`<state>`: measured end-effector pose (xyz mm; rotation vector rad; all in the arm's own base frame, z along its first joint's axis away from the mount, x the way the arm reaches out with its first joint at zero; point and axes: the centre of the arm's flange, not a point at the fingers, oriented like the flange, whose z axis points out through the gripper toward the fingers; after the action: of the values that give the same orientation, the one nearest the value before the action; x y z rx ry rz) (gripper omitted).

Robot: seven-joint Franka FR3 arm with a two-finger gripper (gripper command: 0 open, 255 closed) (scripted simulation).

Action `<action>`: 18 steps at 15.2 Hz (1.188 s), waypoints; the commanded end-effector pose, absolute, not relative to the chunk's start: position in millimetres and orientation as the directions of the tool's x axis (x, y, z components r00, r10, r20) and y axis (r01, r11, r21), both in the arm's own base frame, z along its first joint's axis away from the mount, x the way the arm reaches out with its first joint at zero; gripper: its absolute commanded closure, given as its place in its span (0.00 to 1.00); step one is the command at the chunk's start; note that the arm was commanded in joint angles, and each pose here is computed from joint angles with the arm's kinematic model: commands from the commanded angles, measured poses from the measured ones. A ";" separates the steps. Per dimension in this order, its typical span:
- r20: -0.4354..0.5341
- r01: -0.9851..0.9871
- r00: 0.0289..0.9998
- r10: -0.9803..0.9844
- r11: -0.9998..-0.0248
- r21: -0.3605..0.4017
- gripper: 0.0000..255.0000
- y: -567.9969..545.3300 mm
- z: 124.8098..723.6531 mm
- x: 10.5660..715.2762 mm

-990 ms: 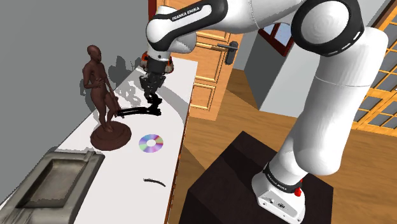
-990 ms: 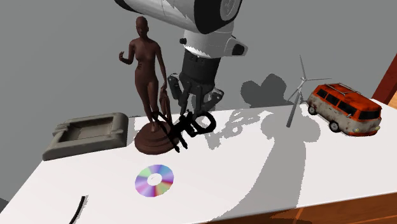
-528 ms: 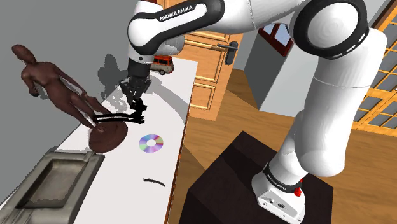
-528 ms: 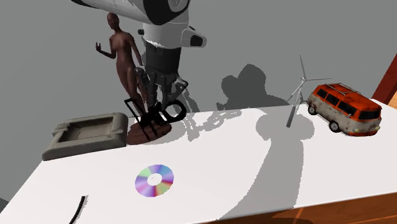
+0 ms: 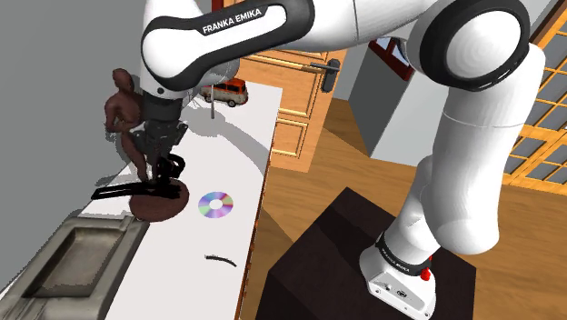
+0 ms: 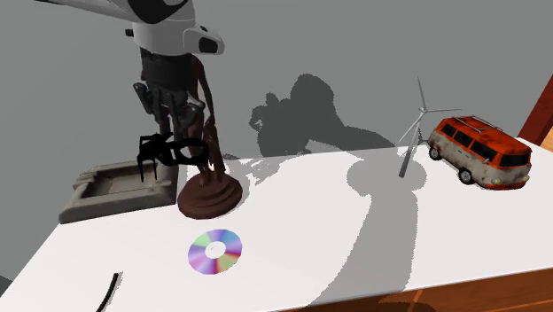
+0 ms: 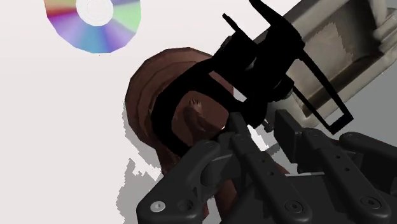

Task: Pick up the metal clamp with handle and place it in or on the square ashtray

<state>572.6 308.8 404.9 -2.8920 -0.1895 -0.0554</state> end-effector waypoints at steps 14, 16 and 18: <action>0.055 0.132 0.991 0.123 -0.962 -0.239 1.00 504.6 425.2 532.7; 0.055 0.132 0.991 0.123 -0.962 -0.239 1.00 504.6 414.7 532.7; 0.055 0.132 0.991 0.123 -0.962 -0.239 1.00 504.5 404.1 532.6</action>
<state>531.7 503.7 408.2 -2.8913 -0.1884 -0.0564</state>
